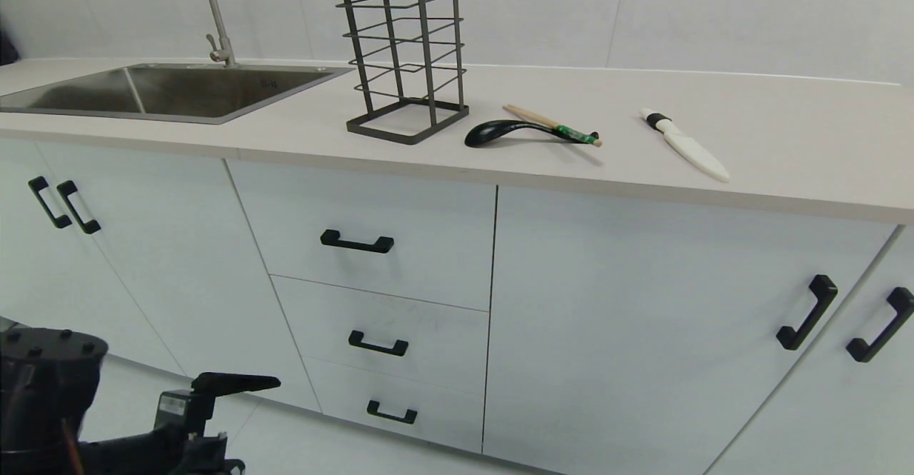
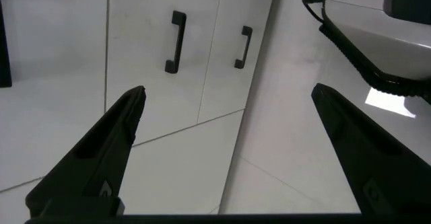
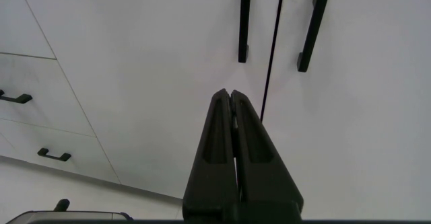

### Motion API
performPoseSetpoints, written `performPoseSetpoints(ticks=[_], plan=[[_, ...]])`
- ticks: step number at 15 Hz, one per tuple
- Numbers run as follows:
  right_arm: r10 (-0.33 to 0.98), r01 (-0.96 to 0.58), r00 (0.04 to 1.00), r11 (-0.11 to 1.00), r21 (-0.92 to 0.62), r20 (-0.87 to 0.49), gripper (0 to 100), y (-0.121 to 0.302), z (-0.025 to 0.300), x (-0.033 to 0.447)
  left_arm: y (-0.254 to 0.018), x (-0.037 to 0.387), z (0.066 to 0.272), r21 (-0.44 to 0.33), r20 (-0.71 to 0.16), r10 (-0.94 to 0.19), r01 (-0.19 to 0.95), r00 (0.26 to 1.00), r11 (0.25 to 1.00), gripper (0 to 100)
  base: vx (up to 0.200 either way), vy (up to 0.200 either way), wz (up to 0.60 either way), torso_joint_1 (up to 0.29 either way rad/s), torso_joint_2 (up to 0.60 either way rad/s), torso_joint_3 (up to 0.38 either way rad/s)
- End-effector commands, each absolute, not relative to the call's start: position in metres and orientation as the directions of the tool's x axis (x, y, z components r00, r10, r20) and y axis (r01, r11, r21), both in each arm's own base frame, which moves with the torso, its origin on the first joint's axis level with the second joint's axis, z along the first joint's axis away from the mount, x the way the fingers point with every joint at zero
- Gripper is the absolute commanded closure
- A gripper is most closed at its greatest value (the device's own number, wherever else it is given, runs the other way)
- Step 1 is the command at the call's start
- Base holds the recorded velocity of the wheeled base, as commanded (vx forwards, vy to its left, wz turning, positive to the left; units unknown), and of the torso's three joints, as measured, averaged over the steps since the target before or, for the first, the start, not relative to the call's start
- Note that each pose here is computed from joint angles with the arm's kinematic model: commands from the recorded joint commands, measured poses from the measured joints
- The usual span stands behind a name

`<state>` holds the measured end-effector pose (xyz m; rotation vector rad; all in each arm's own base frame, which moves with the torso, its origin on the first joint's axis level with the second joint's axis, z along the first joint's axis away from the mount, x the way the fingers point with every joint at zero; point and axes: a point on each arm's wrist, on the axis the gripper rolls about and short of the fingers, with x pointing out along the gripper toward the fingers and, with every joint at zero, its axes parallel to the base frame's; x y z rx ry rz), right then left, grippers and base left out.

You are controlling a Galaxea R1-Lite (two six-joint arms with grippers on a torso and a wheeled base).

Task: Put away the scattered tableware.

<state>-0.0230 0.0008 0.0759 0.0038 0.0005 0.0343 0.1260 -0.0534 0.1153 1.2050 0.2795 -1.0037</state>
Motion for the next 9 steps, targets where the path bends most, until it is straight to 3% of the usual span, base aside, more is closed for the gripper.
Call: performPoseSetpoints(ticks=[1, 6, 9], plan=[[0.034, -0.034, 0.999, 0.999, 0.005, -0.002, 100, 0.001, 0.076, -0.023, -0.06, 0.142, 0.102, 0.613, -0.698, -0.479, 0.79, 0.532, -0.015, 0, 0.0, 0.0, 0.0, 0.0, 0.0, 0.0], [0.035, -0.035, 0.999, 0.999, 0.005, -0.002, 100, 0.001, 0.076, -0.023, -0.069, 0.166, 0.084, 0.622, -0.696, -0.483, 0.782, 0.532, -0.034, 0, 0.0, 0.0, 0.0, 0.0, 0.0, 0.0], [0.035, -0.035, 0.999, 0.999, 0.003, -0.002, 100, 0.001, 0.076, -0.023, -0.062, 0.174, 0.083, 0.618, -0.7, -0.449, 0.786, 0.555, 0.008, 0, 0.0, 0.0, 0.0, 0.0, 0.0, 0.0]])
